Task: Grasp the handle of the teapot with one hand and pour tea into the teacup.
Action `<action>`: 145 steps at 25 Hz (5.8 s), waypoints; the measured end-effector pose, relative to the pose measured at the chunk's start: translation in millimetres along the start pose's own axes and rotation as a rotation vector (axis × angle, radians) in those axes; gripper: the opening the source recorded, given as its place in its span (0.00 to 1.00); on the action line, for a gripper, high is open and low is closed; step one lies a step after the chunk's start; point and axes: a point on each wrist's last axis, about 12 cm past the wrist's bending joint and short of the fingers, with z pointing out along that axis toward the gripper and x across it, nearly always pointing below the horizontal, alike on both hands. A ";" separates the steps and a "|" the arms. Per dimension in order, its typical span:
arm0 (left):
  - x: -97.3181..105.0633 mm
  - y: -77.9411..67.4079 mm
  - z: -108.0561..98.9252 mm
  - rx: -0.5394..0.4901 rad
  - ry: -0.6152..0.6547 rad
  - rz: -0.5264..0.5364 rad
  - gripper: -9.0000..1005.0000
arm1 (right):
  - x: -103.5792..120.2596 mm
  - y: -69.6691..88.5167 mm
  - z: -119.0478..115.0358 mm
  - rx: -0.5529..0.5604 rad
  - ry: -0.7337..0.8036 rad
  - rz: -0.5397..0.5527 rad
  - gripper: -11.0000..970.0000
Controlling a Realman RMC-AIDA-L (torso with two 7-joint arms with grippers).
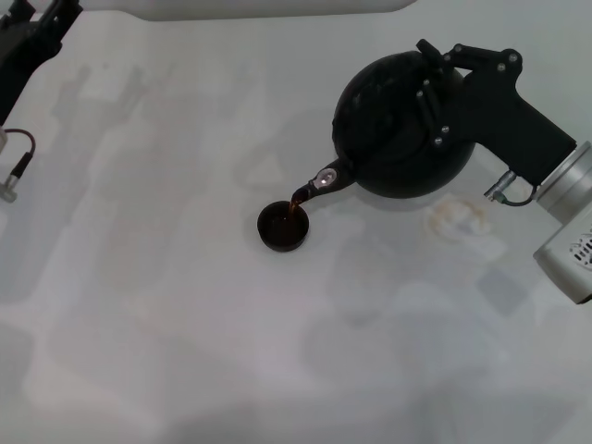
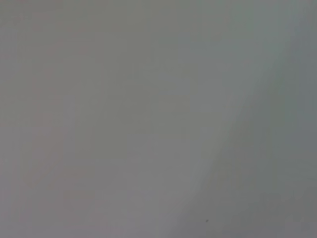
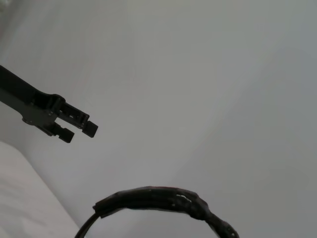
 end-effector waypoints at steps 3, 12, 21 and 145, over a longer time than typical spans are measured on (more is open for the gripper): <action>0.6 0.5 -0.4 -0.003 0.003 0.000 0.87 | 0.0 0.1 0.0 0.000 0.000 -0.023 0.14; 1.8 1.3 -1.1 -0.008 0.007 -0.003 0.87 | 0.8 1.2 -0.7 -0.004 0.007 -0.042 0.13; 2.0 2.5 -1.0 -0.016 0.009 -0.004 0.87 | 1.0 1.1 -0.3 -0.001 0.010 -0.056 0.13; 5.0 2.8 1.0 -0.021 0.028 0.056 0.87 | 32.3 -14.7 -109.1 0.500 0.138 0.660 0.91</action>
